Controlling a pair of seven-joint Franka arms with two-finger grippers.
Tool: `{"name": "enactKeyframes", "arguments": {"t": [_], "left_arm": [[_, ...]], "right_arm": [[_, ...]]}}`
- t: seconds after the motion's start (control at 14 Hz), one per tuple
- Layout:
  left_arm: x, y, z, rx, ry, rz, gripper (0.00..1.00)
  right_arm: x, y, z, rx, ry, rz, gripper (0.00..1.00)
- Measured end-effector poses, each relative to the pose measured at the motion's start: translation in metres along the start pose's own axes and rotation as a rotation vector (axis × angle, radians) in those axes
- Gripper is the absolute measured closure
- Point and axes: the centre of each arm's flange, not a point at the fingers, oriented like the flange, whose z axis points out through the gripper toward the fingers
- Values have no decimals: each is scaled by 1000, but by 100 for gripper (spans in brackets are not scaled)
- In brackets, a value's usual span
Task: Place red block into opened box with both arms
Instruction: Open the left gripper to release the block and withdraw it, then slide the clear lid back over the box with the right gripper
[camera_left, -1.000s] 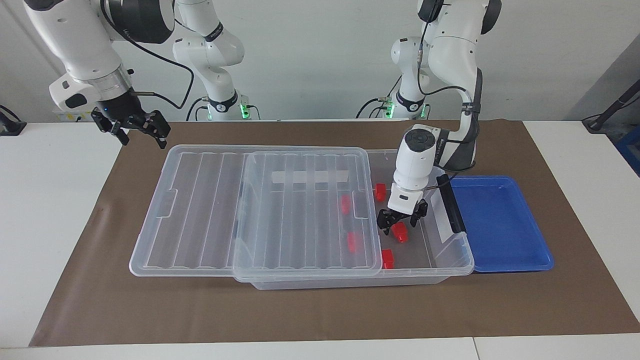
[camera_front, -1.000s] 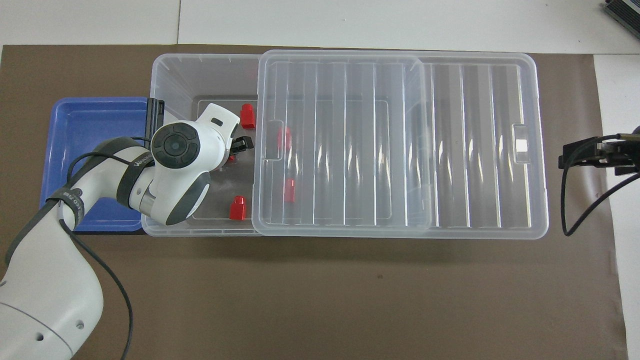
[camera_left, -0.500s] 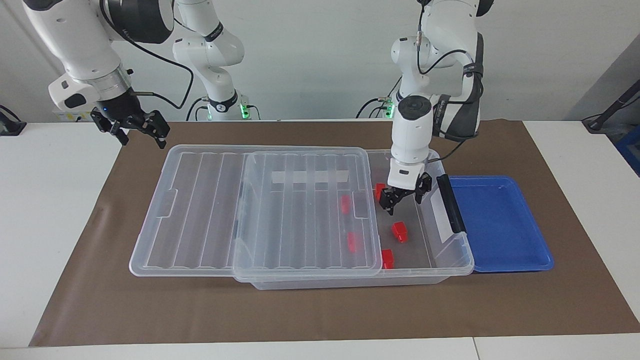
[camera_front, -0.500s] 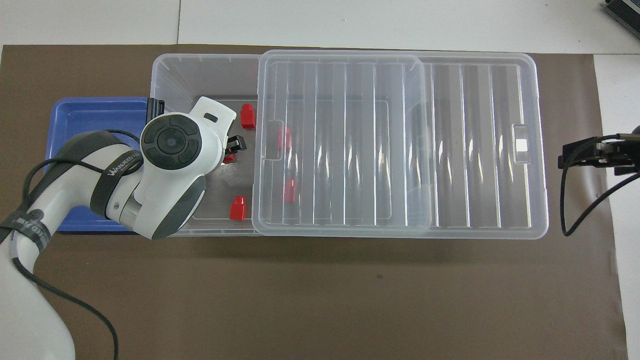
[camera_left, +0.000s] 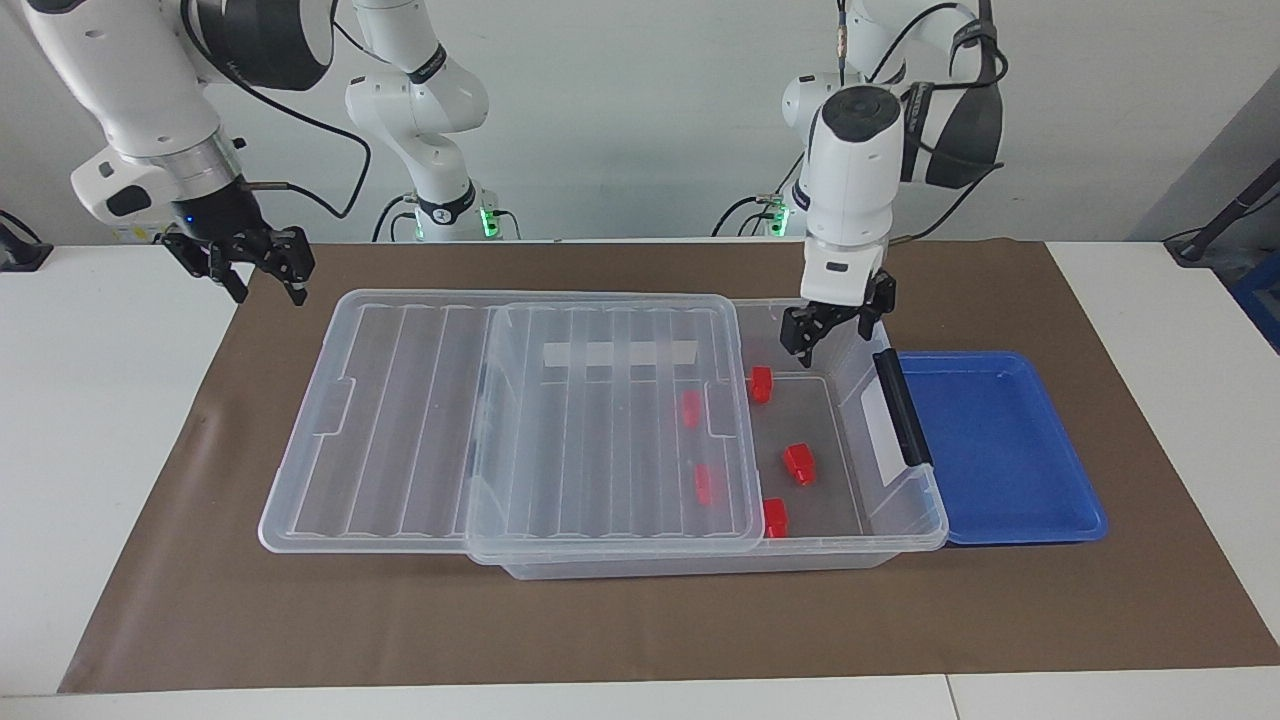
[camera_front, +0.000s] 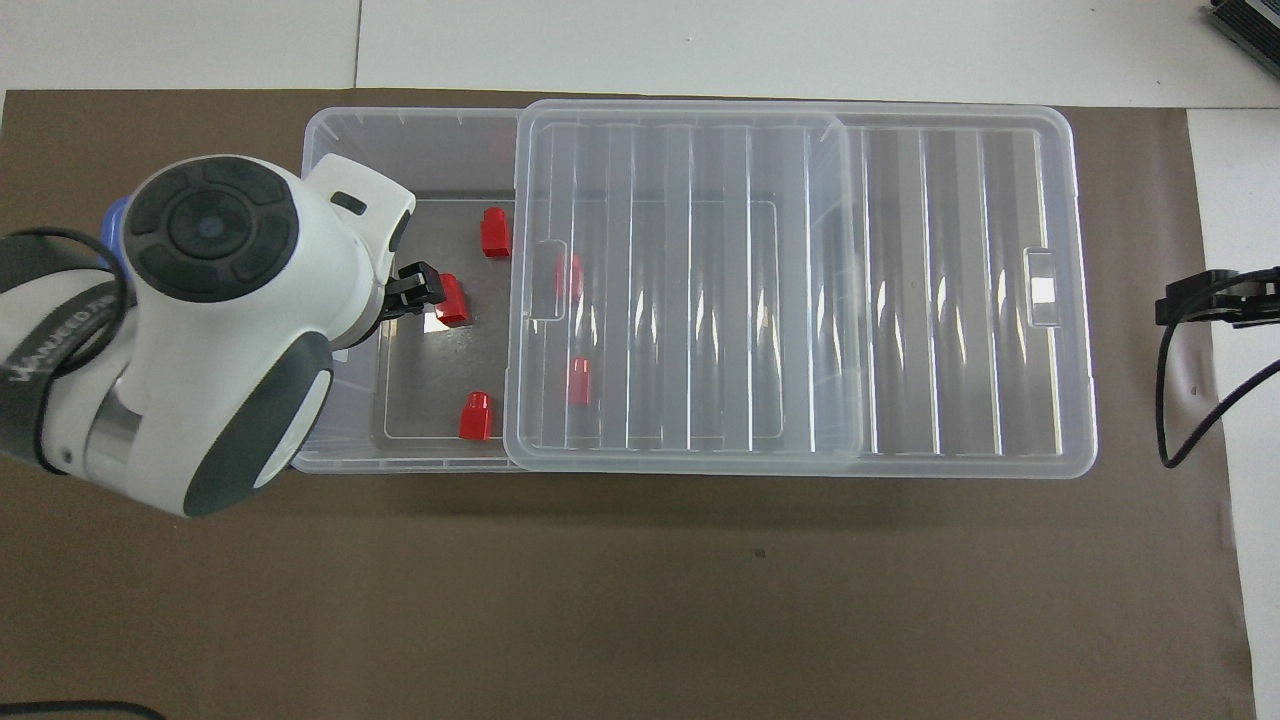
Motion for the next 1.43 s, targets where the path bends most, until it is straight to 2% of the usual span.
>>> {"name": "enactKeyframes", "arguments": {"t": [0.14, 0.36, 0.5, 0.71, 0.86, 1.43], "left_arm": [[19, -64, -25, -3, -28, 79, 0], [44, -150, -31, -2, -46, 182, 0], [52, -173, -26, -3, -55, 217, 0], [52, -168, -26, -26, -46, 235, 0], [51, -162, -27, -53, -46, 238, 0], [49, -155, -30, -61, -40, 248, 0]], "right_arm": [[14, 18, 21, -12, 29, -14, 64], [39, 33, 66, -29, 51, -78, 96], [53, 29, 101, -32, 40, -101, 99], [63, 14, 132, 23, 18, -101, 99], [64, 1, 136, 40, 16, -116, 99], [67, -51, 135, 49, 23, -174, 99]]}}
